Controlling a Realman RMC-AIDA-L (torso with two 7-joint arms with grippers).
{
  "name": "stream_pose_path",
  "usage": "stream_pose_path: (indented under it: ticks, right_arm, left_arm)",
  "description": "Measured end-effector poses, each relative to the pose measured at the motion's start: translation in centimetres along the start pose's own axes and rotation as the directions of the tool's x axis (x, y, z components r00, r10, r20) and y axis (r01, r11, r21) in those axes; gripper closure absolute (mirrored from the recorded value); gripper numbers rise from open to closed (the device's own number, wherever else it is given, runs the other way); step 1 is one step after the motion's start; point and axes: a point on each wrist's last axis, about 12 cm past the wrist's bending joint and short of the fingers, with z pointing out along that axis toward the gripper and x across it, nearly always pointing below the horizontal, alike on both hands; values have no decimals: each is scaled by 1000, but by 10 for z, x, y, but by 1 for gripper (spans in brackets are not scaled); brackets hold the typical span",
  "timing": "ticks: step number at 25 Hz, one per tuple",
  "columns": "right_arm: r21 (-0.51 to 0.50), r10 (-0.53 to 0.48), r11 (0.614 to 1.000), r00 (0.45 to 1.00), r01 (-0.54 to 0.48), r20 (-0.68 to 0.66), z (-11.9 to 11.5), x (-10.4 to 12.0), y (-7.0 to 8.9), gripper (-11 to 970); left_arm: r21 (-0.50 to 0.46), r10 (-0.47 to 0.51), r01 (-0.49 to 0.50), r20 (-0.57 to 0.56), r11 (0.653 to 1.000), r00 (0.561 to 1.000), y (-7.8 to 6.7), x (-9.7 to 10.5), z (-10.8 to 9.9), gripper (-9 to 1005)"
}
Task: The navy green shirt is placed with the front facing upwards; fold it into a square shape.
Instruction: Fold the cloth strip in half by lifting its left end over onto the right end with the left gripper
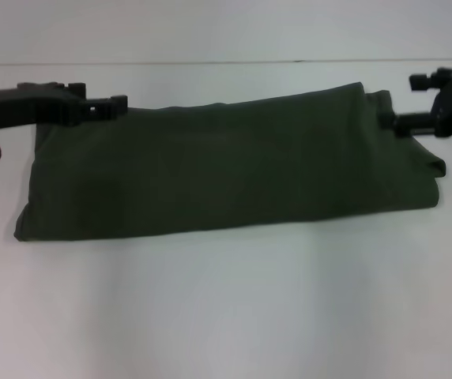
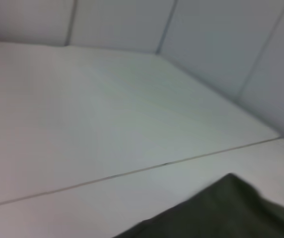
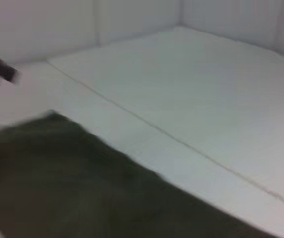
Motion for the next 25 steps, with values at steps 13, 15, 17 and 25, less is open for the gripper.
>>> stream_pose_path:
  ticks: [13,15,17,25]
  right_arm:
    - [-385,-28,919,989,81,143,-3,42,70,40]
    - [-418,-31,904,989,91,148,-2,48,75,39]
    - [-427,-48,897,987,111,156,-2,52,78,38]
    - [-427,-68,894,984,134,165,-1,59,80,35]
  left_arm:
    - [85,-93,86,81,993,992,-7,59,-37,64]
    - [63,-95,91,67,994,993,-5,65,-40,64]
    - [33,-97,95,56,995,994,-1,71,-42,63]
    - [-92,-59,53,-59,994,997,10,80,-55,63]
